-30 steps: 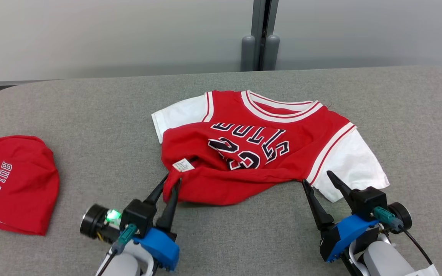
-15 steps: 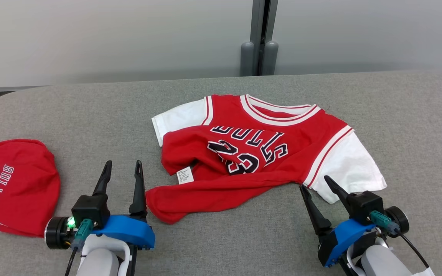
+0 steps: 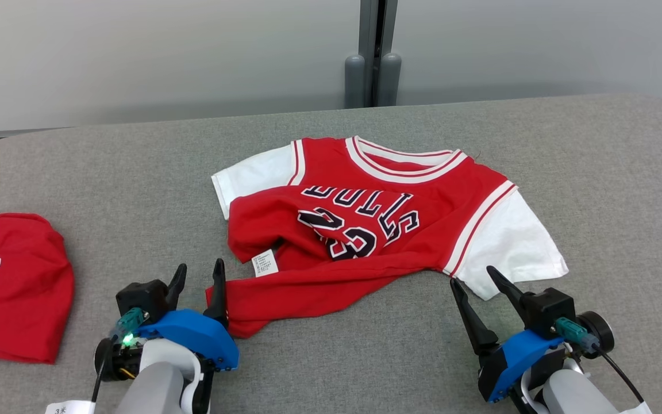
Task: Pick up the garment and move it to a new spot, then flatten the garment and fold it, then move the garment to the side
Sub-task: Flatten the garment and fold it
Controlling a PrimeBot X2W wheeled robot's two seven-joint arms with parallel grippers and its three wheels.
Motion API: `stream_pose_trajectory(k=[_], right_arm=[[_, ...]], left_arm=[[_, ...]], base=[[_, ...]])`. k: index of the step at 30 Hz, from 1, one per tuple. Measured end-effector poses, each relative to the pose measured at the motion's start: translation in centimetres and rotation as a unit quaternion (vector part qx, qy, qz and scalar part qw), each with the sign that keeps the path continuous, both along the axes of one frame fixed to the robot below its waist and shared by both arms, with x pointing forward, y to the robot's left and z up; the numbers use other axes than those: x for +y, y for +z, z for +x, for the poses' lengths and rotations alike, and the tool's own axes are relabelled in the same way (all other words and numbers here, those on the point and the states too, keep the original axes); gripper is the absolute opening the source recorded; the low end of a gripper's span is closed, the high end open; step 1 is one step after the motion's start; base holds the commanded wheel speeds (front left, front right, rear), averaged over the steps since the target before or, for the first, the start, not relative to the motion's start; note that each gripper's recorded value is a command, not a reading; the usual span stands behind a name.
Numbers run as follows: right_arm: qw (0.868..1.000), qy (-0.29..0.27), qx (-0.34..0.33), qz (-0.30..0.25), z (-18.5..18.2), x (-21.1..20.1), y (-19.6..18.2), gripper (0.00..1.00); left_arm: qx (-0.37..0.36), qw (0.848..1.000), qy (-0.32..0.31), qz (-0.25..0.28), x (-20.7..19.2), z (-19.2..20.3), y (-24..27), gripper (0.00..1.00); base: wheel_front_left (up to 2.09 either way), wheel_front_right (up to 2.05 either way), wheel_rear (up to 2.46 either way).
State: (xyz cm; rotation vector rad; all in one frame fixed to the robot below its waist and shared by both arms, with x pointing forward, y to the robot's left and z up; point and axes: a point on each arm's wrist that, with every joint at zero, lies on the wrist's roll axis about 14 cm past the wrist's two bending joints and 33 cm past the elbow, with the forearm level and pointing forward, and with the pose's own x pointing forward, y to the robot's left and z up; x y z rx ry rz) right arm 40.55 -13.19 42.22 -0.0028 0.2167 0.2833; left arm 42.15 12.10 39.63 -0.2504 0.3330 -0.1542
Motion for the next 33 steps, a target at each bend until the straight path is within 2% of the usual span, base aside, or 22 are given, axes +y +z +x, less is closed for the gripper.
stream_pose_trajectory(k=[7, 11, 22, 23, 25, 26, 33], right_arm=[[1.0, 0.007, -0.004, 0.004, 0.1, 0.7, 0.3, 1.0], [1.0, 0.012, -0.006, 0.005, 0.1, 1.1, 0.5, 1.0], [1.0, 0.013, -0.005, 0.001, -0.3, 1.0, 0.5, 1.0], [1.0, 0.013, -0.005, 0.001, -0.4, 1.0, 0.4, 1.0], [1.0, 0.013, -0.005, 0.001, -0.5, 1.0, 0.4, 1.0], [1.0, 0.013, -0.005, 0.001, -0.5, 1.0, 0.5, 1.0], [1.0, 0.016, -0.003, 0.002, -0.6, 1.3, 0.3, 1.0]], left_arm=[[0.029, 0.997, 0.016, -0.063, -0.6, -1.1, -0.8, 1.0], [0.045, 0.995, 0.002, -0.088, -2.1, -1.9, -1.0, 1.0], [0.06, 0.992, -0.003, -0.107, -3.0, -2.7, -1.4, 1.0], [0.062, 0.992, -0.004, -0.107, -3.0, -2.7, -1.4, 0.81], [0.058, 0.993, -0.008, -0.101, -3.0, -2.7, -1.3, 0.03], [0.054, 0.994, -0.01, -0.098, -2.9, -2.6, -1.2, 0.0], [0.026, 0.997, -0.031, -0.067, -2.6, -2.2, -0.1, 0.0]], base=[[0.0, 0.0, 0.0], [0.0, 0.0, 0.0], [0.0, 0.0, 0.0], [0.0, 0.0, 0.0], [0.0, 0.0, 0.0], [0.0, 0.0, 0.0], [0.0, 0.0, 0.0]])
